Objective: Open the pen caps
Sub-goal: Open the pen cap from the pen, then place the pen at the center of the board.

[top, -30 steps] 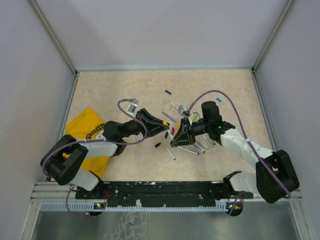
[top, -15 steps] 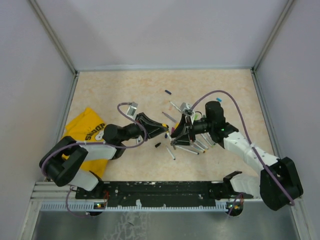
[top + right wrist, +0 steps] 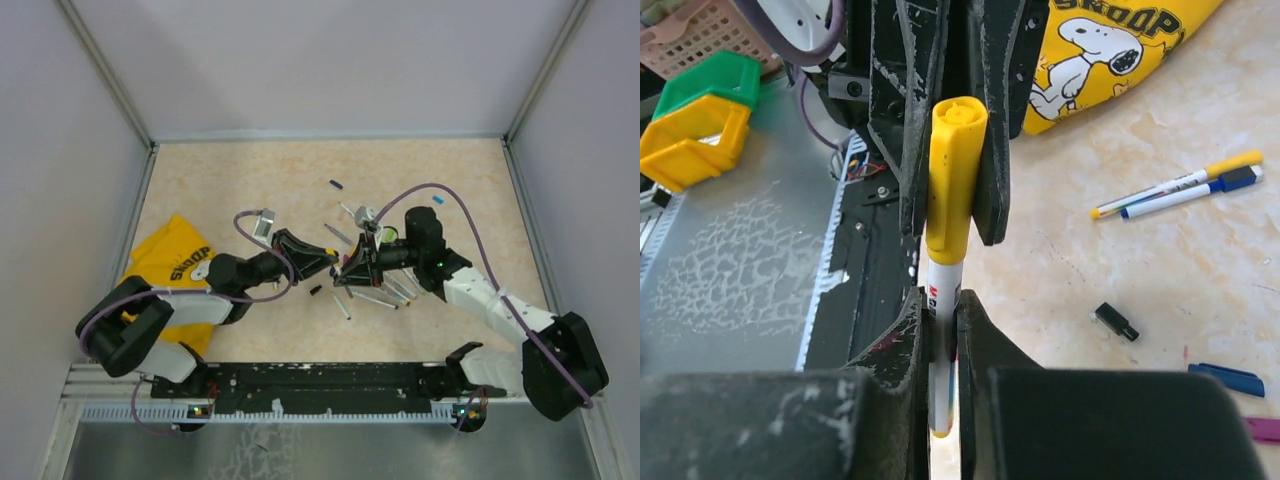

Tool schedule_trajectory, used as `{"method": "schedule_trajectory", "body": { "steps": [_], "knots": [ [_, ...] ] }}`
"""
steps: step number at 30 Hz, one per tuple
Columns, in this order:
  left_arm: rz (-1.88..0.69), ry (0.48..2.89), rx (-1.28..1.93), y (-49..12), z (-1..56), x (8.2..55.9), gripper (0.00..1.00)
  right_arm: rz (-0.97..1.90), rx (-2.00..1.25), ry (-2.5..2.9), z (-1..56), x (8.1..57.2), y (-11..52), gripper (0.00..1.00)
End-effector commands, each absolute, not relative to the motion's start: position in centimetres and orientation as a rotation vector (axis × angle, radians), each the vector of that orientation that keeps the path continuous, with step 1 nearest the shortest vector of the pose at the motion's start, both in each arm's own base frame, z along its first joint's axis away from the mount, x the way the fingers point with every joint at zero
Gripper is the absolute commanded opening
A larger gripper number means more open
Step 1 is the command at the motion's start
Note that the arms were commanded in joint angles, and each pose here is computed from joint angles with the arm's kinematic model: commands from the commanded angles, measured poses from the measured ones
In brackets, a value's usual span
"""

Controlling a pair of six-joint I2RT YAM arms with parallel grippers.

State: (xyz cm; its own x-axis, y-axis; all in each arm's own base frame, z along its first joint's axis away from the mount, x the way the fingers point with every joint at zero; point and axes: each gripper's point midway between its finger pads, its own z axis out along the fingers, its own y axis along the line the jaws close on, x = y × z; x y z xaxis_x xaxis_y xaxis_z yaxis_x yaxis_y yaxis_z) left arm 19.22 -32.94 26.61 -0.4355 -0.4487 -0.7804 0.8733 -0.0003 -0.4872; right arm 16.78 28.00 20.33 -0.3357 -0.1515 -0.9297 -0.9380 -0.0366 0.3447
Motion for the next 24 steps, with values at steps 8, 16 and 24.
{"method": "schedule_trajectory", "body": {
  "steps": [8, 16, 24],
  "knots": [
    [-1.403, 1.07, 0.13, -24.8, 31.6, 27.1, 0.0, 1.483, -1.221, 1.589, 19.5, 16.5, 29.3, 0.0],
    [-1.308, 1.09, 0.039, -18.8, 32.7, 29.8, 0.0, 1.349, -1.16, 1.696, 18.1, 19.3, 29.6, 0.0],
    [-1.128, 1.664, -0.139, -18.5, 20.6, 32.2, 0.0, 0.812, -1.154, 1.906, 15.5, 28.5, 29.5, 0.0]
  ]
}}
